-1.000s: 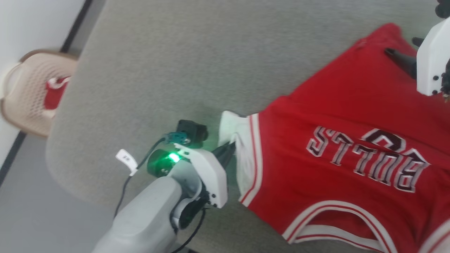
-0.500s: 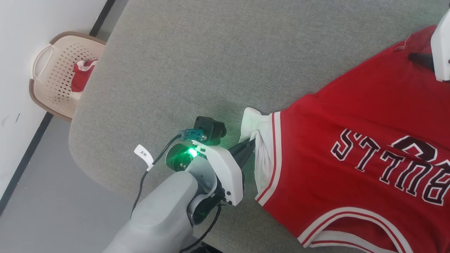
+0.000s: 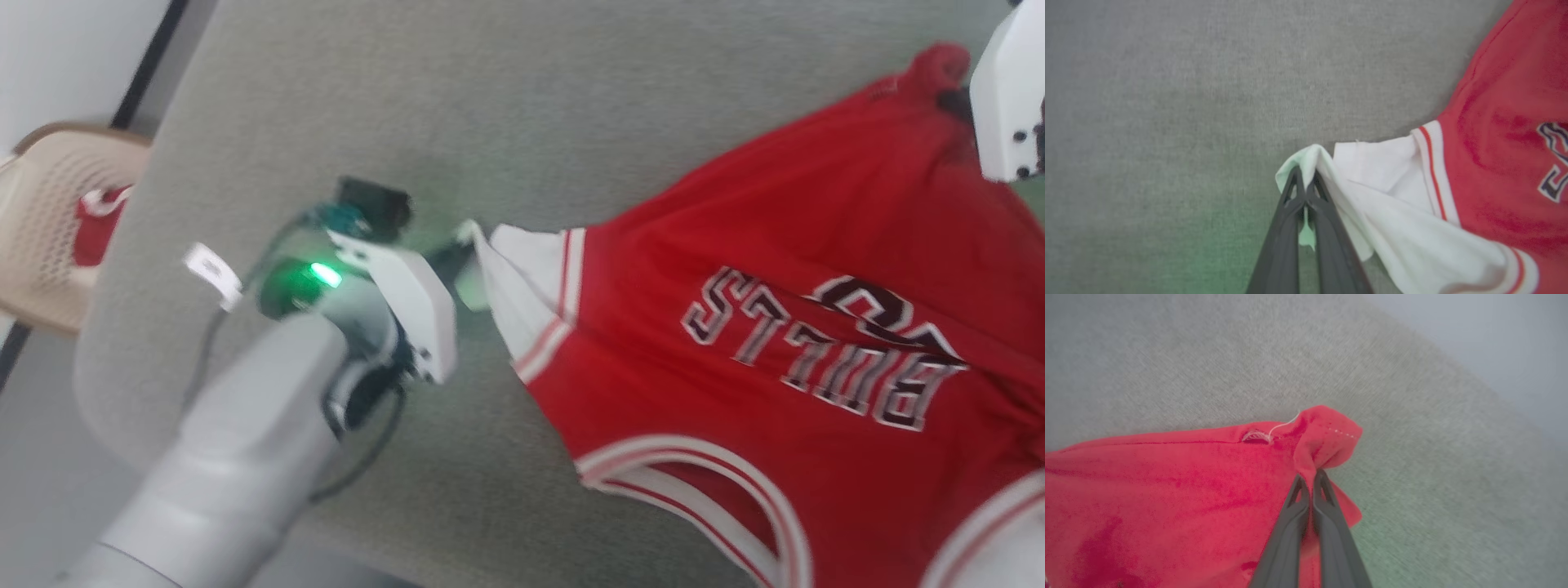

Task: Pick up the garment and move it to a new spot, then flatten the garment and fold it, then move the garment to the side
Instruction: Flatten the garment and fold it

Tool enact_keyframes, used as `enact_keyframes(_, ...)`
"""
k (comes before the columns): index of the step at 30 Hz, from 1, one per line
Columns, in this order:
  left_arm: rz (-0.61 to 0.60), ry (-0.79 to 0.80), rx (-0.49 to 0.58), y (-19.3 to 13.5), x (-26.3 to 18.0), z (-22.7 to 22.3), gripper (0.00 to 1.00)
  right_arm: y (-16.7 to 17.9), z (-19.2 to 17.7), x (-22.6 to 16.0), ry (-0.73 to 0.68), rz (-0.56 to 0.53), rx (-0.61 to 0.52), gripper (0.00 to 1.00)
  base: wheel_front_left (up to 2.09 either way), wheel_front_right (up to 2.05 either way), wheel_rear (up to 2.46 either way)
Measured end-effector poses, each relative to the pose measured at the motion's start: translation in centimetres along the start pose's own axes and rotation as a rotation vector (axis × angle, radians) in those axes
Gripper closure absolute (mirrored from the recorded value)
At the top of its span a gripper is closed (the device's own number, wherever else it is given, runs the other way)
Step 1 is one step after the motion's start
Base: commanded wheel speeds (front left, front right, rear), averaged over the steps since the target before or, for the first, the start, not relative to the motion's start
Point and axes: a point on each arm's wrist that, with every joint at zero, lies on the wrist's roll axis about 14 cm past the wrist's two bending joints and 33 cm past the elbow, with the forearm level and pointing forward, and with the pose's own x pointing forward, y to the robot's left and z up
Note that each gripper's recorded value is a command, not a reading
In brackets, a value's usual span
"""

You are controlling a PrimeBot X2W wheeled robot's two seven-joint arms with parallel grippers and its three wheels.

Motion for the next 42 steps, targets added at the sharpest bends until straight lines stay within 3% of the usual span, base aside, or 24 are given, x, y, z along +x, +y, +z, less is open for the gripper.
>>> enact_keyframes(8, -0.018, -0.13, 0.17, -1.1, 0.3, 10.6, 1.0, -2.9, 2.5, -7.5, -0.181, -0.079, 0.013, 1.0, 0.0, 0.0, 0.0)
enact_keyframes(16, -0.045, -0.255, 0.303, -4.2, -1.6, 20.3, 1.0, -5.1, 3.6, -15.8, -0.328, -0.175, 0.02, 1.0, 0.0, 0.0, 0.0)
enact_keyframes(29, -0.11, -0.408, 0.424, -10.9, -6.9, 29.8, 1.0, -5.2, 5.2, -27.9, -0.509, -0.309, 0.007, 1.0, 0.0, 0.0, 0.0)
enact_keyframes(36, -0.103, -0.476, 0.428, -12.0, -7.5, 33.1, 1.0, -5.6, 5.9, -30.3, -0.568, -0.354, 0.014, 1.0, 0.0, 0.0, 0.0)
enact_keyframes(42, -0.072, -0.634, 0.419, -12.5, -6.7, 37.2, 1.0, -7.5, 8.0, -29.7, -0.646, -0.414, 0.003, 1.0, 0.0, 0.0, 0.0)
